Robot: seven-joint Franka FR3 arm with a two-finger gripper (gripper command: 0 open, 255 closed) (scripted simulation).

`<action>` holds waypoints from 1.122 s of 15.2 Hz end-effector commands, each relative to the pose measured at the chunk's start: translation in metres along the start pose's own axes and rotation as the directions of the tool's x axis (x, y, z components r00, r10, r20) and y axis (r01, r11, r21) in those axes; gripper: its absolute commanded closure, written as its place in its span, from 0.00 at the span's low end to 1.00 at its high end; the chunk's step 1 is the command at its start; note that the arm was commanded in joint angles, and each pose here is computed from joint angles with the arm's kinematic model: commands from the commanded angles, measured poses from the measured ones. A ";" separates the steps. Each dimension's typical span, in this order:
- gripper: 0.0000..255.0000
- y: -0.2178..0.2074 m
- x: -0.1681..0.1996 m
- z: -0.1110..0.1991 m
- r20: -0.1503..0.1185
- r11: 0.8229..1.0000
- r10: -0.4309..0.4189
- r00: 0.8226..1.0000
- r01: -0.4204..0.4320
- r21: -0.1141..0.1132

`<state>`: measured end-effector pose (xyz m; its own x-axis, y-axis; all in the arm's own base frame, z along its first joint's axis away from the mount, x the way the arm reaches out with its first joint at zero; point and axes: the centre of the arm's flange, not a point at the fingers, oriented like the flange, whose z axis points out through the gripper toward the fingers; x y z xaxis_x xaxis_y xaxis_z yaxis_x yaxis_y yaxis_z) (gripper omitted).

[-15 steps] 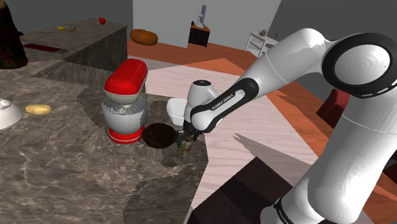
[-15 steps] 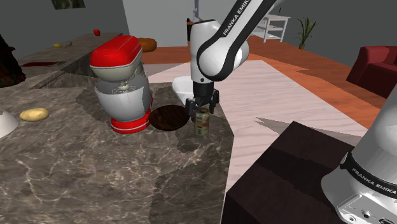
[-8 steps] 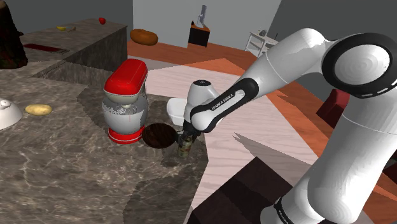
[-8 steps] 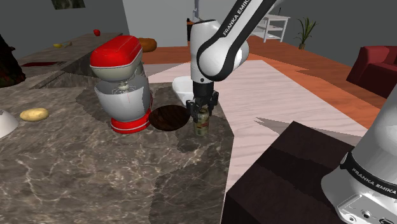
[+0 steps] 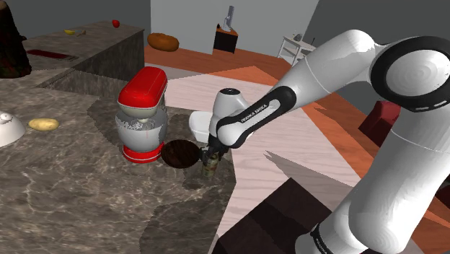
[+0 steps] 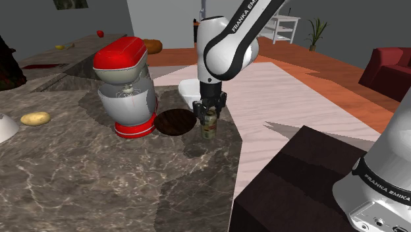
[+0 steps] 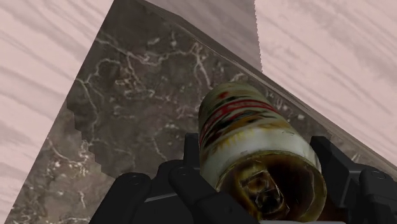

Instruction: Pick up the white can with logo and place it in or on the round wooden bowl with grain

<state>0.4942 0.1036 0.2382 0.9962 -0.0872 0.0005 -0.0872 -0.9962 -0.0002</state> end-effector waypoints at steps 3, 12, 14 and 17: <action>1.00 0.000 0.001 -0.021 0.000 1.000 0.000 1.000 0.000 0.000; 1.00 0.000 0.001 -0.069 0.000 1.000 0.000 1.000 0.000 0.000; 1.00 0.000 0.001 -0.080 0.000 1.000 0.000 1.000 0.000 0.000; 1.00 0.000 0.001 -0.095 0.000 1.000 0.000 1.000 0.000 0.000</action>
<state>0.4969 0.1041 0.3277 0.9962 -0.0870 0.0007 -0.0870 -0.9962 -0.0003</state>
